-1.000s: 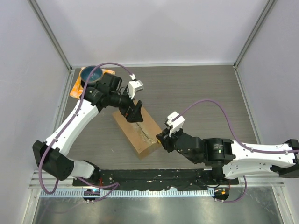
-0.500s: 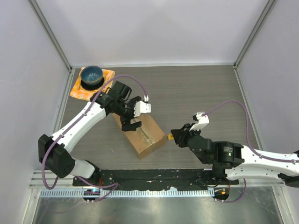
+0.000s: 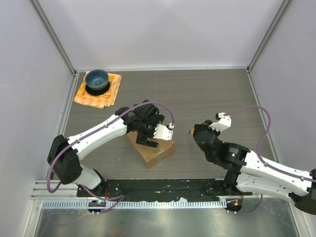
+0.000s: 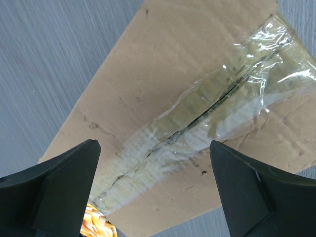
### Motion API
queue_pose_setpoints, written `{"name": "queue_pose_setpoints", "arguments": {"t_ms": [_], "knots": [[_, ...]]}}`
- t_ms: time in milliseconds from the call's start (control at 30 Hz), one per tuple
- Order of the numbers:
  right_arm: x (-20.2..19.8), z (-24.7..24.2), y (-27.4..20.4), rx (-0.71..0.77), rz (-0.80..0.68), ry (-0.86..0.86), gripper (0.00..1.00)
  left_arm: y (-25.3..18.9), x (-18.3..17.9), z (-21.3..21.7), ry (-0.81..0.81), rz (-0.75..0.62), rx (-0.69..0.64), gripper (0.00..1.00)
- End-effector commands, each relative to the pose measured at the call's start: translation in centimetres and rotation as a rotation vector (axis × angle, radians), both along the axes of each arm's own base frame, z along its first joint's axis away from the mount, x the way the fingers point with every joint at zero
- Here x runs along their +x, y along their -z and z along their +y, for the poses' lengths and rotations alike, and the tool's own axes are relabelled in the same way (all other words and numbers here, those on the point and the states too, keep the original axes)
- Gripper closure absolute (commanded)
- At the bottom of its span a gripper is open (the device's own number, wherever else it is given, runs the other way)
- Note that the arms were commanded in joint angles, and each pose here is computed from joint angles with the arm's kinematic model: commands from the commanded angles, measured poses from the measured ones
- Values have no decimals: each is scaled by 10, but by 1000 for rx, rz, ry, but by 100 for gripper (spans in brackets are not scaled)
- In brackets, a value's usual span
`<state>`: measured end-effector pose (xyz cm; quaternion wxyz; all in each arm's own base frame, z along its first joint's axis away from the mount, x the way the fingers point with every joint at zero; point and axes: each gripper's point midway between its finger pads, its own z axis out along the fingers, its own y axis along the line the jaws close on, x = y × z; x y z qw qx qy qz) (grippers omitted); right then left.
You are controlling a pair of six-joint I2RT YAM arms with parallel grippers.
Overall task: Unpack the express box
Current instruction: Adjust the express box at the center of the board.
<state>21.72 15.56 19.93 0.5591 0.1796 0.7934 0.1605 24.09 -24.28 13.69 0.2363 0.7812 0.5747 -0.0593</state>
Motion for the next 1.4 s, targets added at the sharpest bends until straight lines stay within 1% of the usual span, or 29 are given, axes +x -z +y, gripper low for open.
{"name": "queue_pose_setpoints", "arguments": {"t_ms": [0,33,67,100,133,200,233,267,333,500,633,800,867,900,933,1000,1033,1067,1100,1300,1367], "knots": [[43,-1,-9,23,-27,90,99,-1,7,-12,9,-73,-9,0],[54,7,-13,81,-43,85,99,-1,7,-13,3,-78,-9,0],[61,11,-6,105,-30,66,99,-1,8,-16,0,-94,-6,0],[75,6,3,116,-13,92,99,-1,8,-17,-1,-105,-6,0],[82,19,0,183,-15,54,99,2,6,-17,-3,-109,0,0],[94,21,7,195,0,65,99,3,10,-23,-11,-165,3,0],[99,25,0,220,-20,58,99,11,6,-22,-4,-161,11,0],[103,27,-2,227,-25,57,99,11,10,-26,-9,-201,9,0],[110,30,-4,250,-39,49,99,17,11,-27,-19,-232,16,0],[119,41,2,299,-23,-4,99,23,12,-32,-49,-284,17,0],[121,57,6,335,-15,-64,99,17,20,-39,-94,-319,-17,0],[119,72,19,348,31,-125,99,26,16,-40,-85,-333,2,0],[117,72,24,344,40,-128,99,24,22,-41,-100,-361,2,1],[115,70,24,343,40,-129,99,20,24,-42,-104,-374,-2,3],[113,68,29,333,47,-125,99,15,26,-44,-117,-385,-13,9],[111,64,27,331,41,-121,99,3,32,-46,-147,-404,-30,17],[108,63,33,324,51,-123,99,-1,33,-46,-157,-408,-35,26],[107,62,33,325,51,-125,99,-2,34,-46,-174,-406,-42,31],[106,62,36,325,56,-126,99,-6,35,-47,-186,-410,-47,33],[101,57,49,299,80,-123,99,-6,37,-39,-228,-426,-39,42],[102,47,43,291,59,-99,99,-5,36,-36,-234,-428,-36,48]]}}
